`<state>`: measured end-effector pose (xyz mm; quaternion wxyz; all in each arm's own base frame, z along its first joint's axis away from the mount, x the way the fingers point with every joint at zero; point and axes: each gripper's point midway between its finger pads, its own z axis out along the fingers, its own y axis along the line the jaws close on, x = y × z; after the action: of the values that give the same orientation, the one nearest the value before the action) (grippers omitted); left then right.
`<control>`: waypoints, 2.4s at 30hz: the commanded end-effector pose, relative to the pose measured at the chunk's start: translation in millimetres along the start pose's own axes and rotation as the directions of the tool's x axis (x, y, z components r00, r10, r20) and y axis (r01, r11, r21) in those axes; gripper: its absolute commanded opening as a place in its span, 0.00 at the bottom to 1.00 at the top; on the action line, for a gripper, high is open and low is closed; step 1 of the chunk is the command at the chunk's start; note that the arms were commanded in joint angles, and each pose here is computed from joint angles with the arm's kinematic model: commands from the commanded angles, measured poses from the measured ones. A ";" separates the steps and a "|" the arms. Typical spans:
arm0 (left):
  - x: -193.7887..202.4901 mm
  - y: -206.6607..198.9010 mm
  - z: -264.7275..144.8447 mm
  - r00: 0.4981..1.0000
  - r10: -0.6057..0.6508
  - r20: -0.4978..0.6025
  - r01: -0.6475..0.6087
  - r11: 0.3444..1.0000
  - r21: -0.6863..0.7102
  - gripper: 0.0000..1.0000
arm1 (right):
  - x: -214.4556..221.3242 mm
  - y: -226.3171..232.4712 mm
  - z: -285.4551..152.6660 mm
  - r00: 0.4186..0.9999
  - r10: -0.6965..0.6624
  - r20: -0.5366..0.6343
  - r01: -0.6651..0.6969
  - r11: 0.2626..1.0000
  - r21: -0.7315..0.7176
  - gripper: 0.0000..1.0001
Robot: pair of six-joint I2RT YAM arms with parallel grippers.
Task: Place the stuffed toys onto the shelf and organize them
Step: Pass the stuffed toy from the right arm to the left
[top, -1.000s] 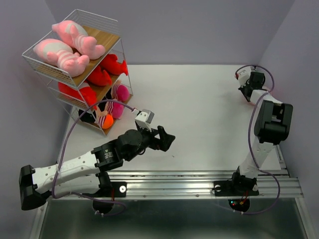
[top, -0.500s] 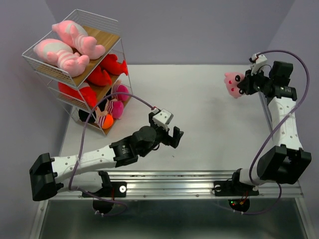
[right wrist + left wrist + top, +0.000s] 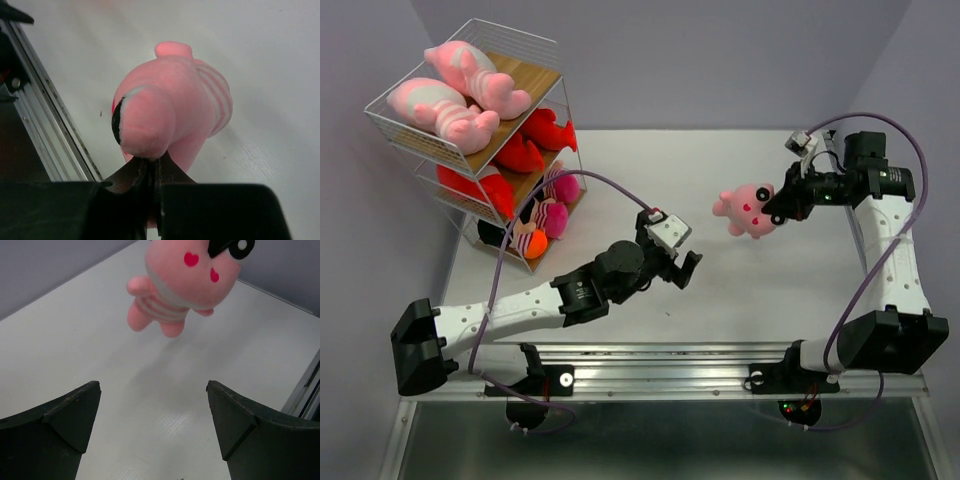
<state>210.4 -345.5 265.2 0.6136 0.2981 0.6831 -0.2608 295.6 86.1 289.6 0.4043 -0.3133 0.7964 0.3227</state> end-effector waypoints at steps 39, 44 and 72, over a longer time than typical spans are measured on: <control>-24.7 -51.0 -44.6 0.979 0.073 0.189 -0.187 0.686 0.703 0.99 | 73.8 193.3 28.0 0.910 -0.414 -0.033 0.303 0.717 -0.627 0.03; -28.4 -68.9 -54.2 0.989 0.023 0.147 -0.132 0.587 0.799 0.98 | 80.8 199.7 34.7 0.899 -0.435 -0.058 0.291 0.689 -0.663 0.03; 5.4 -36.3 -51.2 0.961 -0.243 -0.133 0.276 0.809 0.518 0.00 | 18.5 110.7 43.1 0.883 -0.451 -0.130 0.448 0.893 -0.052 0.83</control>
<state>120.5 -343.7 245.3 0.3874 0.4424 0.5966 -0.5461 164.0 197.2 257.9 0.3074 -0.5740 0.6918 0.3122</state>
